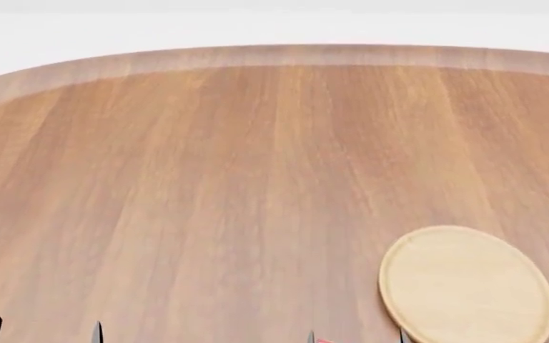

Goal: Put the chocolate pudding to the left of the plate.

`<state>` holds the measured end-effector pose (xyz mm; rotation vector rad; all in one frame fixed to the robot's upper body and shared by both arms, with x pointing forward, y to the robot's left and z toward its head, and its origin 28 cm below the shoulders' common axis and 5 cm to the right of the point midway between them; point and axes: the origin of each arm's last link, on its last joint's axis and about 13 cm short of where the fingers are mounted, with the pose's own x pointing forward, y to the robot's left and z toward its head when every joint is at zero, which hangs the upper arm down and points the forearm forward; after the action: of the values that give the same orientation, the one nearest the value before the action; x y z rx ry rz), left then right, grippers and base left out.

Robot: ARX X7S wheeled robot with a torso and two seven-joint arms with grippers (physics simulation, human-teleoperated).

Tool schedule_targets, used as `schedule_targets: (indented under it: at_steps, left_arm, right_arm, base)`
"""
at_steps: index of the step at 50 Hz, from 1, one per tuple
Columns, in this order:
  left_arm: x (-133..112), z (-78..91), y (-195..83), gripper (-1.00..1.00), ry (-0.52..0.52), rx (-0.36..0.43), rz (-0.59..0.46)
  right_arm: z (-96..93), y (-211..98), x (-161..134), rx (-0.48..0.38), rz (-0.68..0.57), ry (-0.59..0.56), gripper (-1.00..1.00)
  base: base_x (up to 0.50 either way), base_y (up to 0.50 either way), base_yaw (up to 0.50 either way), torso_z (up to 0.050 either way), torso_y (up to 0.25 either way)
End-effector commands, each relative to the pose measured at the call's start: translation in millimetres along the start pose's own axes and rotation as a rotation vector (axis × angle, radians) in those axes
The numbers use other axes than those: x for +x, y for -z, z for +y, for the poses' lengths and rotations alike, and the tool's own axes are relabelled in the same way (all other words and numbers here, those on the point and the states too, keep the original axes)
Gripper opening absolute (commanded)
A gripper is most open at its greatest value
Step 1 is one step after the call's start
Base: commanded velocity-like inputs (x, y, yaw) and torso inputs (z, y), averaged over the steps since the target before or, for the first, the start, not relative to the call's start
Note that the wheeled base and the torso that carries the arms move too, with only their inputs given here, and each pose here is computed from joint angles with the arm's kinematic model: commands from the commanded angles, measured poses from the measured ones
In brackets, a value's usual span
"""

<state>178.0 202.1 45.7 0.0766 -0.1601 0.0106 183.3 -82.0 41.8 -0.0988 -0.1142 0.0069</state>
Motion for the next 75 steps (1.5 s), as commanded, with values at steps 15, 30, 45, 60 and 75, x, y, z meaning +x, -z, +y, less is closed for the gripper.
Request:
schedule_targets:
  at_steps: [15,30,45,60,75]
  left_arm:
    - [-0.6,-0.3,0.0,1.00,0.003,-0.003,0.002]
    - [-0.3,-0.1,-0.2,1.00,0.004,-0.003,0.002]
    - [-0.2,-0.2,0.6,1.00,0.005,-0.003,0.001]
    - [0.0,-0.3,0.5,1.00,0.006,-0.003,0.001]
    - [-0.9,-0.8,-0.2,1.00,0.010,-0.003,0.000]
  right_arm:
    - [-0.1,0.4,-0.2,-0.003,0.003,-0.004,1.00]
    - [0.5,0.5,-0.3,-0.006,0.003,-0.009,1.00]
    - [1.4,0.4,-0.7,-0.010,0.004,-0.016,1.00]
    - [1.7,1.2,-0.2,-0.014,0.005,-0.018,1.00]
    - [2.7,1.6,-0.3,-0.016,0.007,-0.024,1.00]
  base:
    - [0.11,0.00,0.00,0.000,0.000]
    - [0.11,0.00,0.00,0.000,0.001]
    - [0.11,0.00,0.00,0.000,0.000]
    - [0.11,0.00,0.00,0.000,0.000]
    - [0.11,0.00,0.00,0.000,0.000]
